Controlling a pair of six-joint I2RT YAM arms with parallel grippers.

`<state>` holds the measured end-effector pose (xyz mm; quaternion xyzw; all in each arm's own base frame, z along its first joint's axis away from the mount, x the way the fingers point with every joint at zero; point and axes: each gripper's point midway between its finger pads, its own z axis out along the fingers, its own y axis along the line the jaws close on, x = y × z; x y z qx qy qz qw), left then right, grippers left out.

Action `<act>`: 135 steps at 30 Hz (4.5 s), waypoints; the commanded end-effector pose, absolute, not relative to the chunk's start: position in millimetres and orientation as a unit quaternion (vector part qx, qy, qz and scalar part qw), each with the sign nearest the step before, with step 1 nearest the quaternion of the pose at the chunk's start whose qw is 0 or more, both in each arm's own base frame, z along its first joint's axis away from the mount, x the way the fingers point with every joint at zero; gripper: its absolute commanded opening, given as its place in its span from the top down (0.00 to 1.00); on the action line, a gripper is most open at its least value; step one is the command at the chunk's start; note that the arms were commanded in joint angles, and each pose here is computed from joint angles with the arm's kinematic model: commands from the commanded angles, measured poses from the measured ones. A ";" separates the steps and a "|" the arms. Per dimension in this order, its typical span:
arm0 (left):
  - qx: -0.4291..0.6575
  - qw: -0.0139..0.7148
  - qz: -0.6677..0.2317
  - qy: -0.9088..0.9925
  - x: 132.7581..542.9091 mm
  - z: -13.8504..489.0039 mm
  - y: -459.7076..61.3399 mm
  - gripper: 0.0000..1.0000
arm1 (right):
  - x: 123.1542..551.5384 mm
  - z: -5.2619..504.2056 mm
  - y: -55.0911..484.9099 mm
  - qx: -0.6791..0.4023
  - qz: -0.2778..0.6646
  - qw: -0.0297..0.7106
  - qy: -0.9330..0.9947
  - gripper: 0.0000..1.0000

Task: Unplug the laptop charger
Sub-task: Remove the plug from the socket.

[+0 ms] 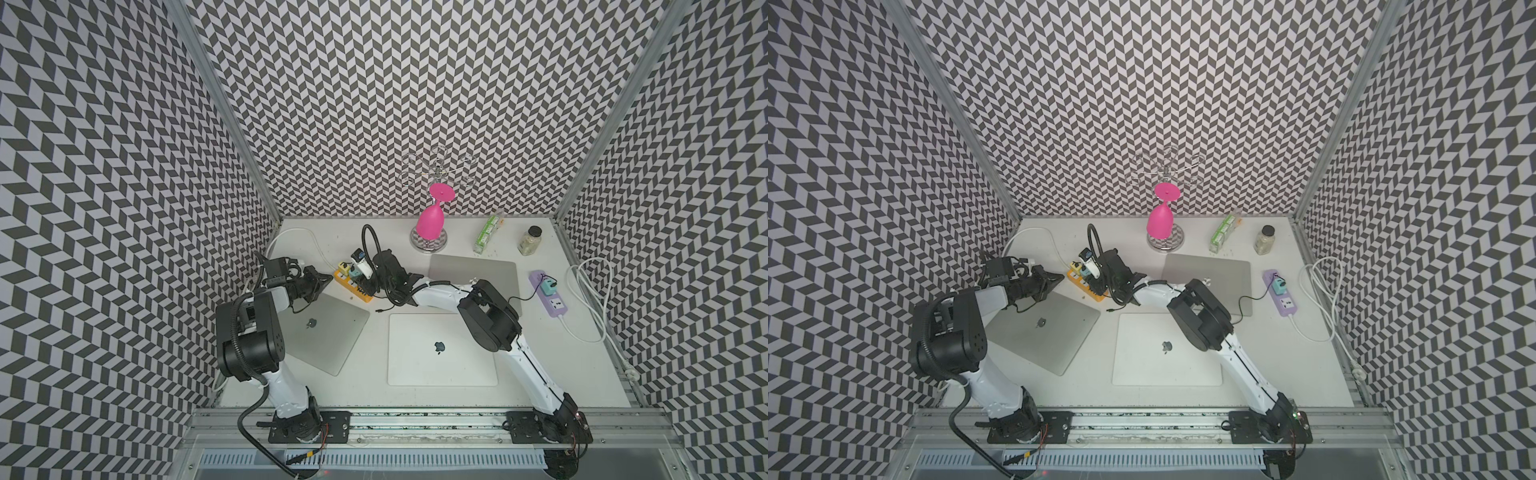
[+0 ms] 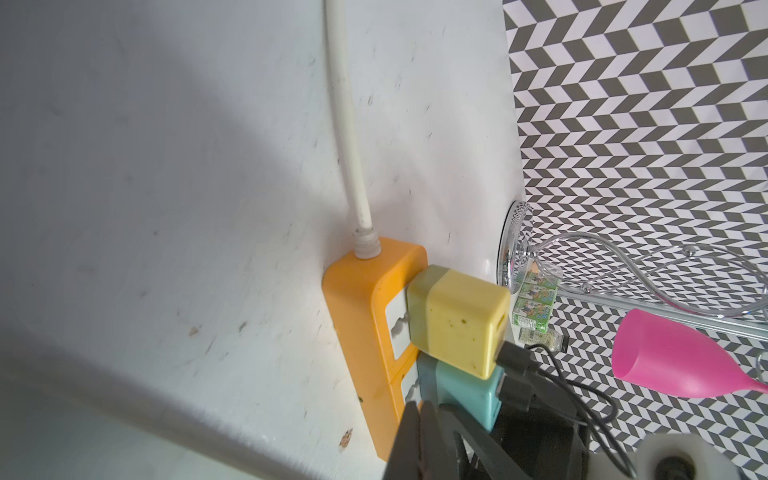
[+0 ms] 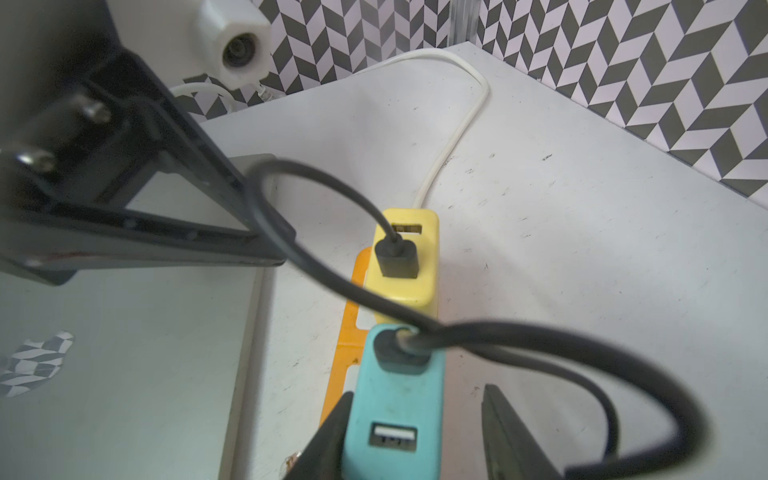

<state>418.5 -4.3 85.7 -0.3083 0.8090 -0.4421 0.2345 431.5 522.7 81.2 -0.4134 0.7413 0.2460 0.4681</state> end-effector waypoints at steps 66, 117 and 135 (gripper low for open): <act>-0.310 0.176 -0.402 0.843 435.8 16.9 -20.3 1.00 | 432.5 123.9 529.6 -0.404 0.235 0.526 0.711 0.92; -0.314 0.165 -0.397 0.847 424.3 5.3 -22.9 1.00 | 431.2 152.6 523.7 -0.410 0.227 0.547 0.694 0.98; -0.313 0.164 -0.395 0.848 423.5 4.5 -22.5 1.00 | 428.6 172.0 528.6 -0.408 0.247 0.550 0.686 0.99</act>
